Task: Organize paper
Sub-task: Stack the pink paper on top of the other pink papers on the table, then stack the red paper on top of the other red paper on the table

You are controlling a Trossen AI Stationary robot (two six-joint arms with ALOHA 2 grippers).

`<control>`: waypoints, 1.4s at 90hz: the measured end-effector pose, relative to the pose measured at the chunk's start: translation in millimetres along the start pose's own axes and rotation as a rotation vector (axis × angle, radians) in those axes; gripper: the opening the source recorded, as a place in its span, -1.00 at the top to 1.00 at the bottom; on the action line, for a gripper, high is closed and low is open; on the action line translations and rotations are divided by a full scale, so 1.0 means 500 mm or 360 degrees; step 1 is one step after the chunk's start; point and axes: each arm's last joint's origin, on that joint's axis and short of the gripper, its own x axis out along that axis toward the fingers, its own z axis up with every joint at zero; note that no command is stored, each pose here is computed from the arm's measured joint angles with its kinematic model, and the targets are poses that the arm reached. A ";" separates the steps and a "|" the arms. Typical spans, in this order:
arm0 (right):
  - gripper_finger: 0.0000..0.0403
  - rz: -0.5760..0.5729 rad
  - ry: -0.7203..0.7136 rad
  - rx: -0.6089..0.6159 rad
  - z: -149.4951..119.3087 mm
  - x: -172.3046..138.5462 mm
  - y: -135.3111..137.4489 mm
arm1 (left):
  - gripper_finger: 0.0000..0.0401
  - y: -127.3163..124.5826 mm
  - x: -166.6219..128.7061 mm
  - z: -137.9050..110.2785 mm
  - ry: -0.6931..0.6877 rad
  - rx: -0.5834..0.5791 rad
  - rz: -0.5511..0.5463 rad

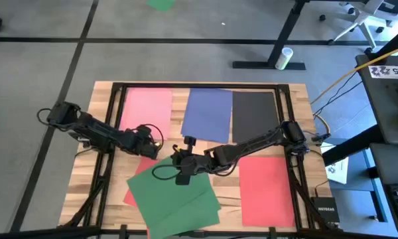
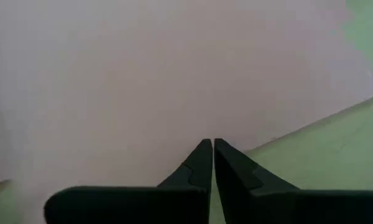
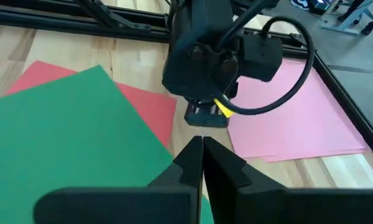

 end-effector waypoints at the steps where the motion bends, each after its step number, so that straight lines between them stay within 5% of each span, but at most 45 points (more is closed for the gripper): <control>1: 1.00 0.0000 0.0000 0.0000 0.000 0.000 0.000 | 1.00 0.000 -0.001 0.001 0.0000 0.0000 0.0002; 54: 1.00 0.0000 0.0001 0.0000 0.000 0.000 0.000 | 1.00 0.002 -0.044 -0.005 0.0108 0.0191 -0.0071; 90: 1.00 0.0017 -0.0003 -0.0012 -0.001 -0.006 0.011 | 1.00 0.029 -0.015 -0.034 0.0154 0.0175 -0.0013; 126: 1.00 0.0150 0.0159 -0.0133 -0.024 -0.016 0.029 | 1.00 -0.023 -0.089 -0.049 0.0047 0.0291 -0.0314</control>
